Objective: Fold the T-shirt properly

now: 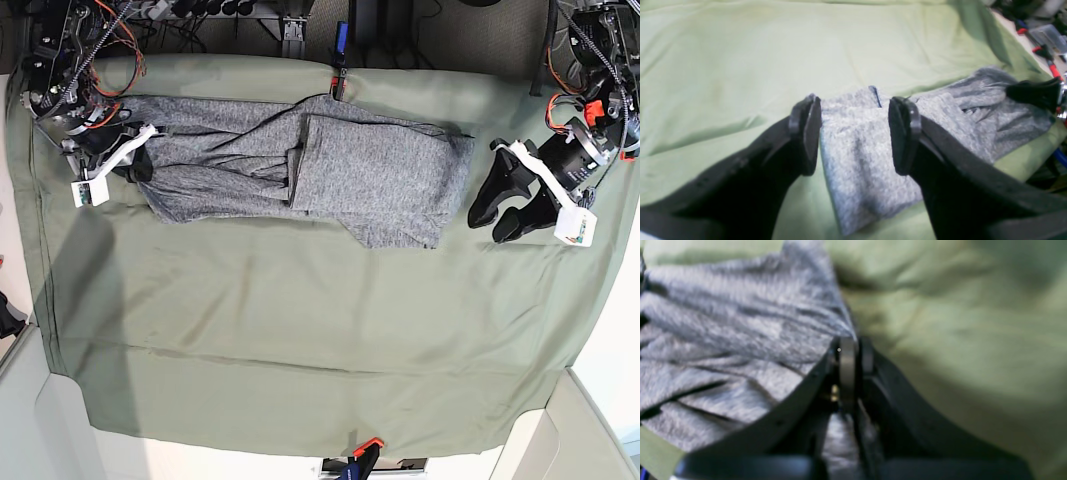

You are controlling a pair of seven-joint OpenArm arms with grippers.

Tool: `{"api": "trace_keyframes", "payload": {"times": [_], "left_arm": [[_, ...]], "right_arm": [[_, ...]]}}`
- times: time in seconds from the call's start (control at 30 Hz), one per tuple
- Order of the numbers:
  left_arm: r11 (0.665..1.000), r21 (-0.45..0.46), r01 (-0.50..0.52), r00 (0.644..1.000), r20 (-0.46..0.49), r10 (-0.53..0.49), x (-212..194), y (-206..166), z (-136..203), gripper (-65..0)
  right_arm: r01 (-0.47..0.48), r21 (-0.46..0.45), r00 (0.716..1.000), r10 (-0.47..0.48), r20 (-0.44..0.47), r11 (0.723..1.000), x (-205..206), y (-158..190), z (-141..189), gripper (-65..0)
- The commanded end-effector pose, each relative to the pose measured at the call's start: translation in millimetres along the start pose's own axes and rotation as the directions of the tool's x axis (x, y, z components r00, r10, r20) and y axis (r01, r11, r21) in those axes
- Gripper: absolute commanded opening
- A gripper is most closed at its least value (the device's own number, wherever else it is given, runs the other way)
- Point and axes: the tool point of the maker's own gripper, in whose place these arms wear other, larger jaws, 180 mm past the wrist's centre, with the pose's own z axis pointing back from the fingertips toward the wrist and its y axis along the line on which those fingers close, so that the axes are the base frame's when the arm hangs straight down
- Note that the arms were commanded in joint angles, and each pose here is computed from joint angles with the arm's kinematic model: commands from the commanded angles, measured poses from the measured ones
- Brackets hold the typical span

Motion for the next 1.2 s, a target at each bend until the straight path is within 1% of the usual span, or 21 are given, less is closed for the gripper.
{"api": "trace_keyframes", "payload": {"times": [0.0, 0.13, 0.3, 0.37, 0.47, 0.53, 0.6, 0.67, 0.77, 0.83, 0.9, 1.0, 1.1, 1.17], "left_arm": [[1.000, -0.011, 0.025, 0.999, 0.030, -0.025, 12.0, -0.9, 4.0, -30.4], [1.000, -0.012, 0.013, 1.000, 0.007, -0.013, 3.1, -2.1, 6.8, -30.4], [1.000, -0.015, -0.001, 1.000, -0.011, 0.001, -4.3, -3.9, 9.1, -30.4], [1.000, -0.019, -0.005, 1.000, -0.005, 0.005, -3.1, -4.6, 9.1, -30.4], [1.000, -0.020, -0.006, 1.000, -0.005, 0.006, -3.0, -4.8, 9.1, -30.4], [1.000, -0.021, -0.006, 1.000, -0.015, 0.006, -4.8, -4.8, 9.1, -30.4], [1.000, -0.020, -0.006, 0.999, -0.031, 0.005, -7.7, -4.7, 9.2, -30.4], [1.000, -0.020, -0.001, 0.999, -0.054, 0.000, -10.8, -3.9, 10.1, -30.4], [1.000, -0.025, 0.013, 0.998, -0.063, -0.014, -7.9, -1.5, 12.5, -30.4], [0.999, -0.032, 0.020, 0.998, -0.061, -0.022, -3.9, -0.5, 14.1, -30.4], [0.999, -0.039, 0.023, 0.998, -0.061, -0.025, -1.6, -0.2, 15.1, -30.4], [0.999, -0.045, 0.020, 0.997, -0.067, -0.023, -1.7, -0.6, 15.7, -30.4], [0.999, -0.046, 0.018, 0.997, -0.073, -0.022, -3.0, -1.0, 15.8, -30.4], [0.999, -0.046, 0.018, 0.997, -0.073, -0.022, -3.0, -1.0, 15.8, -30.4]], "right_arm": [[-0.012, -0.041, 0.996, 0.016, 0.083, 0.999, 29.0, -17.9, 7.5, -65.0], [0.010, -0.108, 0.988, 0.007, 0.157, 0.994, 58.2, -53.4, 24.6, -65.0], [0.004, -0.194, 0.985, 0.029, 0.167, 0.981, 68.4, -90.5, 45.2, -65.0], [0.018, -0.217, 0.985, 0.020, 0.173, 0.976, 70.9, -102.3, 52.2, -65.0], [0.065, -0.189, 0.981, -0.028, 0.192, 0.980, 75.1, -106.3, 60.1, -65.0], [0.098, -0.129, 0.971, -0.067, 0.228, 0.987, 81.9, -98.7, 63.5, -65.0], [0.090, -0.038, 0.964, -0.078, 0.255, 0.995, 89.2, -79.3, 63.7, -65.0], [0.087, 0.034, 0.957, -0.093, 0.275, 0.996, 94.0, -55.5, 62.7, -65.0], [0.088, 0.136, 0.949, -0.124, 0.290, 0.987, 98.0, -8.8, 57.1, -65.0], [0.080, 0.206, 0.945, -0.140, 0.297, 0.975, 100.1, 27.2, 51.1, -65.0], [0.073, 0.283, 0.943, -0.159, 0.293, 0.956, 101.8, 63.7, 43.6, -65.0], [0.059, 0.402, 0.947, -0.179, 0.266, 0.914, 100.6, 119.4, 30.5, -65.0], [0.022, 0.496, 0.954, -0.167, 0.250, 0.868, 100.8, 172.7, 23.3, -65.0], [-0.007, 0.543, 0.958, -0.151, 0.245, 0.840, 100.3, 205.1, 20.1, -65.0]]}}
